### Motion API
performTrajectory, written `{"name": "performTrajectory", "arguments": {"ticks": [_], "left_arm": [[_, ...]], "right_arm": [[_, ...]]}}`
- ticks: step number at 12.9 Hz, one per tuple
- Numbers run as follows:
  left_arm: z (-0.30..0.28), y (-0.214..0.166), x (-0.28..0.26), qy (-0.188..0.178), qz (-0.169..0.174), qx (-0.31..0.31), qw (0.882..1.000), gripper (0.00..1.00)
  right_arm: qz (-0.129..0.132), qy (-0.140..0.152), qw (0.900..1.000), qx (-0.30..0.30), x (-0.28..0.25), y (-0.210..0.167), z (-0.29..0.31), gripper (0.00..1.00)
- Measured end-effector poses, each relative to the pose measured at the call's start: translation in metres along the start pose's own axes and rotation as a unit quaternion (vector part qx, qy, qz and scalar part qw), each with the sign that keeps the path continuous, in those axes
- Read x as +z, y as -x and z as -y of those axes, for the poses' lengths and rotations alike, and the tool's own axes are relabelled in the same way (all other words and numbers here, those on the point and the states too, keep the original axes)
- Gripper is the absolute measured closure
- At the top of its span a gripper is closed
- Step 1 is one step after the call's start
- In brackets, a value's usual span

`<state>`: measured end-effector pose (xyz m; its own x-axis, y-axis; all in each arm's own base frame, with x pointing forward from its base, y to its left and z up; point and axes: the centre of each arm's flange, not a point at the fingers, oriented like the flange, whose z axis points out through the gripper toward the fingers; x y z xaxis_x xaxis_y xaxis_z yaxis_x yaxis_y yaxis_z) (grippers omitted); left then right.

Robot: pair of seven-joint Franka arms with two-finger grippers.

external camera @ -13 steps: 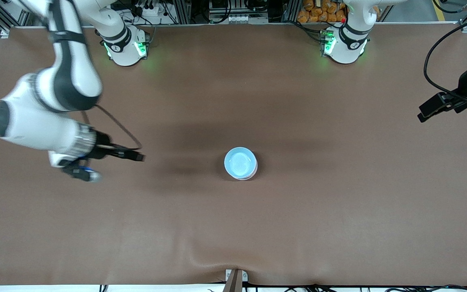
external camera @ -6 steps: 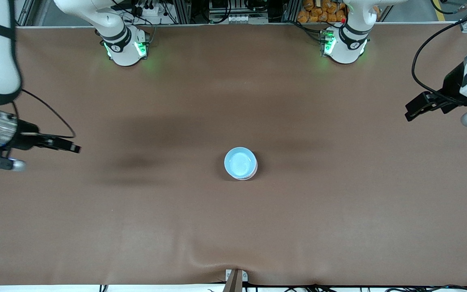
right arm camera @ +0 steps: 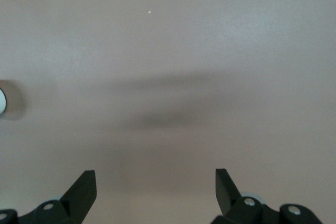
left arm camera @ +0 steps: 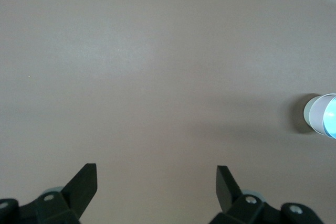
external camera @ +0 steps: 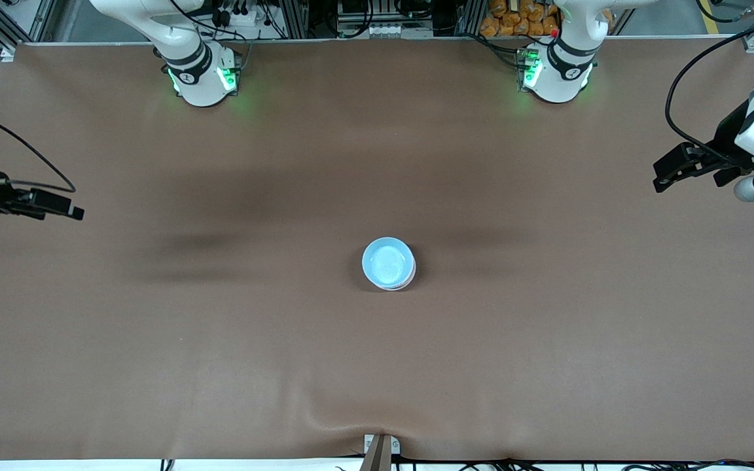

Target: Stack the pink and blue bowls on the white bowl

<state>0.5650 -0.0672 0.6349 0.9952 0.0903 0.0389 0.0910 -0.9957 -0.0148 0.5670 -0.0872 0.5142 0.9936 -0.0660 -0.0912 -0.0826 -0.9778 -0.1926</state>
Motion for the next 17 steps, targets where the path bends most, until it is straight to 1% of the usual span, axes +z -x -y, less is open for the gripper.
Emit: {"name": "performTrajectory", "arguments": {"ticks": [1,5,8,12,15,17], "left_arm": [[0.000,0.000,0.000,0.000,0.000,0.000,1.000,0.00],[0.000,0.001,-0.002,0.001,-0.001,0.000,1.000,0.00],[0.003,0.001,-0.003,0.014,0.000,-0.005,1.000,0.00],[0.007,0.002,-0.006,0.016,-0.002,0.003,1.000,0.00],[0.008,0.002,-0.006,0.016,-0.002,0.022,1.000,0.00],[0.009,0.001,-0.006,0.016,-0.002,0.024,1.000,0.00]], "right_arm": [[0.001,0.014,1.000,-0.002,-0.010,0.004,0.007,0.00],[0.008,0.051,0.999,0.011,-0.052,0.016,0.038,0.00],[0.007,0.062,0.998,0.006,-0.070,0.021,0.054,0.00],[0.001,0.068,0.997,0.020,-0.084,0.025,0.056,0.00],[-0.010,0.068,0.997,0.019,-0.099,0.036,0.058,0.00],[-0.016,0.075,0.997,0.017,-0.107,0.042,0.061,0.00]]}}
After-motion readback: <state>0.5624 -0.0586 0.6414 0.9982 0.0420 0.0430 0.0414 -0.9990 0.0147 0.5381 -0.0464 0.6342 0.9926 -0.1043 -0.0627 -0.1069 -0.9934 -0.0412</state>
